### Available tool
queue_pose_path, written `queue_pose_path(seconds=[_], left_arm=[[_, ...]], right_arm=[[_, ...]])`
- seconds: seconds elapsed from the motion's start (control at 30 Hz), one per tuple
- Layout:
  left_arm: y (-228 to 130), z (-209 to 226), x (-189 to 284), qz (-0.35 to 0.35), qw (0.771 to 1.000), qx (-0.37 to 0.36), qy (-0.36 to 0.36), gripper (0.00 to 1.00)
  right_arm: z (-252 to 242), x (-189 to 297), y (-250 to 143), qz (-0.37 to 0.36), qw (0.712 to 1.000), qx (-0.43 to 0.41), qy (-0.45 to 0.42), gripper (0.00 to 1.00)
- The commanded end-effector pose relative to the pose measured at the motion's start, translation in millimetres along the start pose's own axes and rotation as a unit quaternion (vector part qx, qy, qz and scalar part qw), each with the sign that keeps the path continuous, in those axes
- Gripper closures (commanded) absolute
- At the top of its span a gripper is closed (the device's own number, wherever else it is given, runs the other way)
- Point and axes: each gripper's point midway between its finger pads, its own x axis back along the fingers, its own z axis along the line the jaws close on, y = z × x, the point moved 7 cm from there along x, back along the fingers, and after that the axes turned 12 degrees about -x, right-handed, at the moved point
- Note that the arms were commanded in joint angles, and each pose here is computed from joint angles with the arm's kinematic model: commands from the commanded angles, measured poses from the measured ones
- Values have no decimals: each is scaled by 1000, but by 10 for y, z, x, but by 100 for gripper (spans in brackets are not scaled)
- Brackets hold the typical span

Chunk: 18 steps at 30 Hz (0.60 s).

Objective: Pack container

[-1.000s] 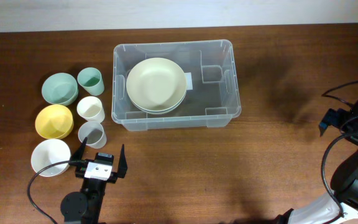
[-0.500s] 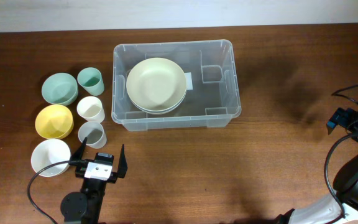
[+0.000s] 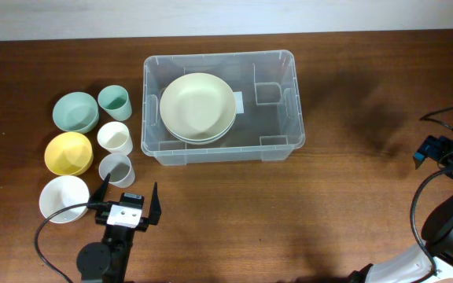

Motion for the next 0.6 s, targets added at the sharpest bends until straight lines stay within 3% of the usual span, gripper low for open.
queue_pose_path(seconds=[0.0, 0.33, 0.57], left_arm=[[-13, -8, 0, -1, 1000, -4, -1, 0], [52, 8, 2, -21, 1000, -7, 0, 0], [299, 122, 45, -73, 997, -18, 22, 0]], right_arm=[[-32, 102, 32, -19, 1000, -7, 3, 1], [-32, 102, 32, -19, 1000, -7, 3, 1], [-32, 102, 33, -19, 1000, -7, 3, 1]])
